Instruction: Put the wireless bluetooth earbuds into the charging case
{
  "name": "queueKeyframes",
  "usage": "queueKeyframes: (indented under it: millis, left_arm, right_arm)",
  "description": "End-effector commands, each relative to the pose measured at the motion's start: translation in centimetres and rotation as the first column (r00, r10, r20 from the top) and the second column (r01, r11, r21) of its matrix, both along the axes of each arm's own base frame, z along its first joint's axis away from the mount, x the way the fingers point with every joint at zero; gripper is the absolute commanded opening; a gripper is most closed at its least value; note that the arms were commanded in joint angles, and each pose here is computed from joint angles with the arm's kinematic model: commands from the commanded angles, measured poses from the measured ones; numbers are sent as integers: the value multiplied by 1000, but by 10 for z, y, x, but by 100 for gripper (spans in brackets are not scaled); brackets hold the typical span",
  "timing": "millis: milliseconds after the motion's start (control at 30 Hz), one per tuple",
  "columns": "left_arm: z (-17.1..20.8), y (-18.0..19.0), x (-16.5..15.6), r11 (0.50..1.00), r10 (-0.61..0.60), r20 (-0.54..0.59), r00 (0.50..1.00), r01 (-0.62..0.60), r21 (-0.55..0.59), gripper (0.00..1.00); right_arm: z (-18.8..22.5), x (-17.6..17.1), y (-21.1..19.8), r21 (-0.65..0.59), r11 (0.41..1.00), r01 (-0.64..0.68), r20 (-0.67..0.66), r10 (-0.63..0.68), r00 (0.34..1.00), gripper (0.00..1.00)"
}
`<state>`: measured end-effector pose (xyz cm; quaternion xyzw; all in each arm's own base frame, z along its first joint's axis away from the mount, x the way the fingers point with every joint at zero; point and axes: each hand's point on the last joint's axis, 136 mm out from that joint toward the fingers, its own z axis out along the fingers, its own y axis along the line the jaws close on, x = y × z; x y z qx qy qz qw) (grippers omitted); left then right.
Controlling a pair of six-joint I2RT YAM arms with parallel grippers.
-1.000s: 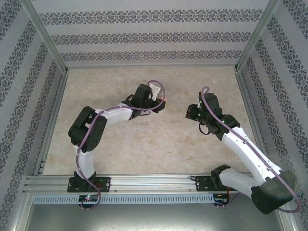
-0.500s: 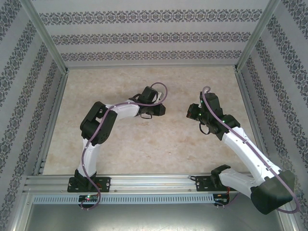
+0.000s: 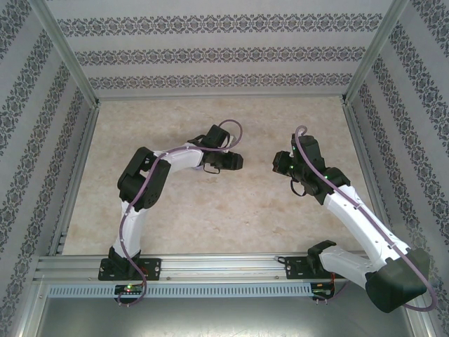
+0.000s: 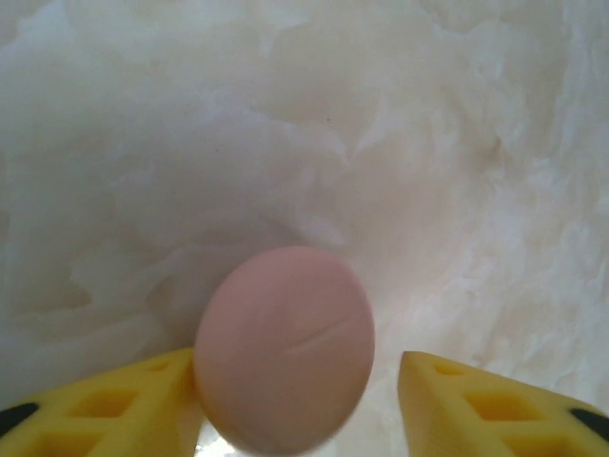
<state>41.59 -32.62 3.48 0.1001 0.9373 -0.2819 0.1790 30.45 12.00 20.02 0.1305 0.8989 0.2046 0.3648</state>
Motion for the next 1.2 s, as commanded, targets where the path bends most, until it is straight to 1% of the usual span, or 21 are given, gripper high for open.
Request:
queueKeyframes:
  millis: [0, 67, 100, 133, 167, 200, 233, 267, 300, 333, 400, 433, 567, 700, 767, 900, 1000, 1033, 1067, 1100, 1167]
  left_arm:
    - [-10, 32, -3, 992, 52, -51, 997, -46, 114, 66]
    - [-5, 36, -1, 991, 54, -40, 998, -49, 125, 74]
    - [-3, 38, 0, 990, 54, -33, 998, -49, 135, 78]
    - [1, 40, 0, 989, 53, -24, 998, -49, 143, 79]
    - [4, 42, 1, 988, 54, -18, 998, -51, 148, 94]
    - [8, 43, 2, 987, 53, -8, 999, -51, 154, 99]
    - [13, 45, 3, 986, 52, 3, 999, -51, 157, 99]
    - [19, 46, 4, 985, 47, 20, 999, -50, 163, 99]
    - [28, 47, 6, 985, 44, 41, 998, -50, 163, 99]
    - [39, 47, 6, 986, 38, 65, 997, -48, 157, 99]
    - [61, 50, 7, 988, 33, 113, 993, -50, 148, 99]
    - [77, 51, 8, 988, 32, 150, 988, -53, 142, 99]
    - [132, 69, 10, 983, 66, 296, 953, -114, 147, 99]
    - [191, 93, 2, 975, 97, 468, 879, -178, 133, 99]
    - [216, 107, -3, 967, 118, 554, 824, -222, 124, 99]
    - [250, 141, -20, 947, 128, 722, 680, -299, 114, 99]
    - [263, 157, -40, 943, 55, 809, 585, -298, 150, 99]
    - [264, 167, -45, 930, 47, 829, 557, -327, 167, 99]
    - [263, 176, -49, 915, 44, 836, 547, -358, 186, 99]
    - [261, 186, -53, 896, 24, 836, 549, -382, 226, 99]
    - [254, 203, -61, 866, 11, 822, 569, -416, 277, 99]
  right_arm:
    - [16, 4, -6, 11, 1000, 28, 32, -28, 999, 16]
    - [18, 4, -6, 12, 1000, 27, 36, -27, 999, 18]
    - [19, 4, -6, 12, 1000, 27, 38, -28, 999, 21]
    - [20, 4, -6, 12, 1000, 29, 37, -29, 999, 25]
    - [21, 3, -7, 13, 1000, 29, 39, -29, 999, 27]
    - [21, 3, -7, 11, 1000, 29, 39, -29, 999, 30]
    - [21, 2, -7, 8, 1000, 28, 39, -29, 999, 34]
    - [22, 2, -9, 5, 999, 32, 39, -32, 999, 41]
    - [23, 1, -10, 1, 999, 35, 39, -35, 999, 50]
    - [24, 0, -12, -4, 999, 40, 44, -39, 998, 64]
    - [27, -2, -19, -20, 998, 59, 49, -58, 997, 88]
    - [28, -4, -23, -29, 997, 71, 51, -69, 996, 98]
    - [34, -8, -42, -82, 989, 122, 69, -116, 991, 98]
    - [39, -10, -76, -214, 949, 230, 107, -211, 972, 98]
    - [39, -9, -96, -270, 914, 301, 126, -277, 953, 98]
    - [35, -3, -131, -342, 828, 444, 217, -390, 895, 98]
    - [31, 6, -147, -370, 780, 505, 301, -414, 859, 98]
    - [28, 8, -152, -380, 769, 514, 309, -418, 854, 98]
    - [24, 9, -157, -396, 758, 518, 306, -422, 853, 98]
    - [21, 11, -160, -408, 753, 517, 303, -422, 854, 98]
    - [16, 17, -160, -439, 753, 490, 311, -384, 870, 98]
